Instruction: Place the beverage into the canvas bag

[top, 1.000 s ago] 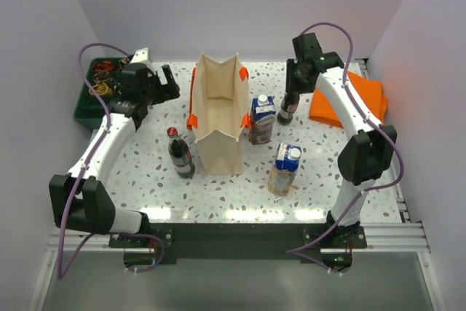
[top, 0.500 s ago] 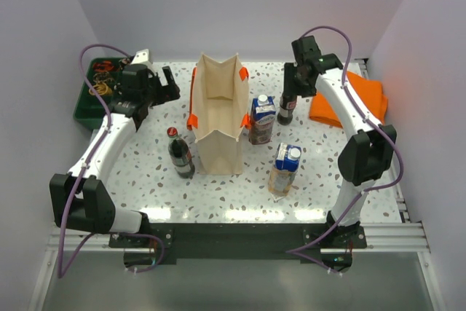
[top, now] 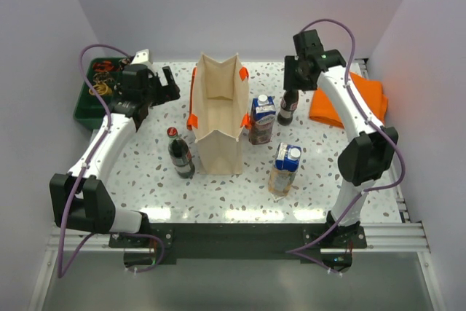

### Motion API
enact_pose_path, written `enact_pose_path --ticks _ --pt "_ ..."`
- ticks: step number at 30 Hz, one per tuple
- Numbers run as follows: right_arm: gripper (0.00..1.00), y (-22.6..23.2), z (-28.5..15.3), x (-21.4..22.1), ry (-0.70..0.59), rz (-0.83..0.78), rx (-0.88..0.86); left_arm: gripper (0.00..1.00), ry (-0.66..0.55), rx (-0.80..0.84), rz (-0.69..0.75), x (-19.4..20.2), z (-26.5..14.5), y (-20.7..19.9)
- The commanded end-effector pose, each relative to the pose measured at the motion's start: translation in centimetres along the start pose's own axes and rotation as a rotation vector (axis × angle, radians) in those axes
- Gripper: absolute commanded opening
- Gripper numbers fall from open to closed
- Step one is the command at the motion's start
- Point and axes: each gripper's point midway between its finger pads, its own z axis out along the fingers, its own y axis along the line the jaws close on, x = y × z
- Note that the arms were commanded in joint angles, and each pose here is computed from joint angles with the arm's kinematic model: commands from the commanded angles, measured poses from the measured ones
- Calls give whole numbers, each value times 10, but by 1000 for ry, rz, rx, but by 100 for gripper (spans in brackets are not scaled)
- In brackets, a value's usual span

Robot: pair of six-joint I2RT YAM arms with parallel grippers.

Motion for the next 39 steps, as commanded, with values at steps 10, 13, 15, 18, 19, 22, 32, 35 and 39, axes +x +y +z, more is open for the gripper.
enact_pose_path --ticks 10,13,15,18,19,22,32,35,39 --pt "47 4 -16 -32 -79 17 -1 100 -46 16 6 -12 2 -4" --pt "45 3 -16 -32 -72 18 3 100 -46 11 5 -12 1 -3" --pt "46 2 -15 -28 -60 12 9 100 -46 11 5 -11 2 -3" --pt "46 0 -13 -24 -51 10 17 100 -45 9 2 -11 3 -2" --pt "46 1 -13 -24 -54 10 15 100 -47 10 0 -12 3 -2" --pt "44 1 -11 -25 -55 10 15 100 -45 14 -3 -11 4 -3" --pt "40 3 -2 -25 -36 -3 16 100 -43 6 -2 -9 2 -2" --pt "18 4 1 -24 -31 -3 15 100 -43 3 -2 -9 2 -1" --pt "0 4 -2 -28 -44 2 11 100 -44 -1 0 -10 1 0"
